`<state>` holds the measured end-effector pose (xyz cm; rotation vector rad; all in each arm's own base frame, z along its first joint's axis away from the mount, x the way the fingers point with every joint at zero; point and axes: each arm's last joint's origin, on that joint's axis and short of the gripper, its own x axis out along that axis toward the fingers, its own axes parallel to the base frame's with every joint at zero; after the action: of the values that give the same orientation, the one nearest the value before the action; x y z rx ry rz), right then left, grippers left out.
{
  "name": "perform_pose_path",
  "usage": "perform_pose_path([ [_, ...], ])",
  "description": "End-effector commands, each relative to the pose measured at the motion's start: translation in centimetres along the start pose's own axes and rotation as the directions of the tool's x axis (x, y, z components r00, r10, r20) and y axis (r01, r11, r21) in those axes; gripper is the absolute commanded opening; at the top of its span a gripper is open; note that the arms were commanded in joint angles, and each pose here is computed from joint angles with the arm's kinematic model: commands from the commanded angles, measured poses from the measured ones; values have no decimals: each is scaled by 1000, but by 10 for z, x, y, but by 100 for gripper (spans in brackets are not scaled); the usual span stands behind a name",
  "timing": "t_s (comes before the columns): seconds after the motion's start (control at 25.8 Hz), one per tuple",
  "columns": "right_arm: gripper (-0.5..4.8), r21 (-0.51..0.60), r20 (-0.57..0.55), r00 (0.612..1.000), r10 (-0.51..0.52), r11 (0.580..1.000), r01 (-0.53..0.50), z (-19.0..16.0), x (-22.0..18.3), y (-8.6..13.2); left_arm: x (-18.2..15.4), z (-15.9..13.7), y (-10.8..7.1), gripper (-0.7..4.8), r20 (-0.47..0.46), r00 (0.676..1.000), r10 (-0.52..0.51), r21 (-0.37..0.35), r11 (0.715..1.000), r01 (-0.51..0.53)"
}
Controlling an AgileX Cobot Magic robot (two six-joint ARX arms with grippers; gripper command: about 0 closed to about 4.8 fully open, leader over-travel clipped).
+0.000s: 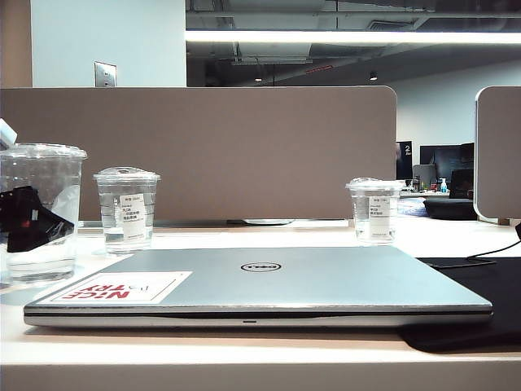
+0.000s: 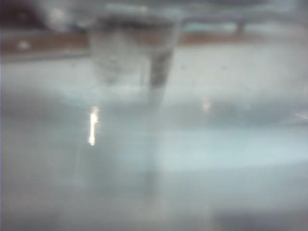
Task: Pick up the coffee cup on the middle and place it on the left side of the laptop.
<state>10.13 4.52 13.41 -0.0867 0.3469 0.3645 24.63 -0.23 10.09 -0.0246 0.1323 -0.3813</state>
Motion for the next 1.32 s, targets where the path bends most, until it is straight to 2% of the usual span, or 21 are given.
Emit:
perform_pose_path([
  [0.04, -5, 1, 16, 1000, 0, 1000, 0, 1, 0, 0, 0, 3, 0, 404, 27, 999, -22, 4, 1000, 22],
  [0.12, -5, 1, 16, 1000, -1, 1000, 1, 1, 0, 0, -2, 3, -2, 429, 25, 998, -54, -13, 998, 54],
  [0.19, -5, 1, 16, 1000, 0, 1000, 0, 1, 0, 0, -6, 2, -4, 479, 19, 998, -54, -15, 998, 55],
  [0.58, -5, 1, 57, 998, 6, 1000, -6, 4, -2, 1, -57, 8, -7, 479, 51, 998, 41, -13, 999, -40],
  [0.74, -5, -8, 77, 996, 34, 999, -33, 5, -4, 4, -76, 11, -13, 479, 81, 995, 63, -20, 998, -61],
  [0.85, -5, -28, 76, 993, 88, 996, -86, 5, -5, 10, -80, 19, -15, 479, 106, 994, -14, -62, 998, 21],
  [0.93, -5, -58, 79, 982, 173, 984, -168, 5, -7, 19, -84, 33, -19, 477, 184, 981, -63, -70, 995, 77],
  [0.97, -5, -66, 83, 977, 196, 979, -191, 5, -8, 22, -85, 36, -19, 430, 202, 977, -65, -59, 995, 78],
  [1.01, -5, -72, 84, 973, 213, 976, -207, 5, -8, 24, -87, 40, -20, 332, 226, 972, -68, -42, 996, 79],
  [1.05, -5, -78, 94, 967, 235, 970, -228, 6, -10, 26, -91, 47, -22, 84, 268, 960, -77, -11, 997, 82],
  [1.08, -5, -80, 100, 965, 242, 969, -235, 6, -10, 26, -93, 52, -24, -13, 297, 951, -81, 6, 997, 82],
  [1.2, -5, -67, 149, 965, 217, 976, -209, 9, -13, 23, -107, 69, -28, -5, 383, 921, -73, 3, 997, 78],
  [1.32, -5, -42, 186, 970, 154, 988, -148, 12, -13, 15, -118, 77, -32, -5, 406, 912, -52, 3, 998, 55],
])
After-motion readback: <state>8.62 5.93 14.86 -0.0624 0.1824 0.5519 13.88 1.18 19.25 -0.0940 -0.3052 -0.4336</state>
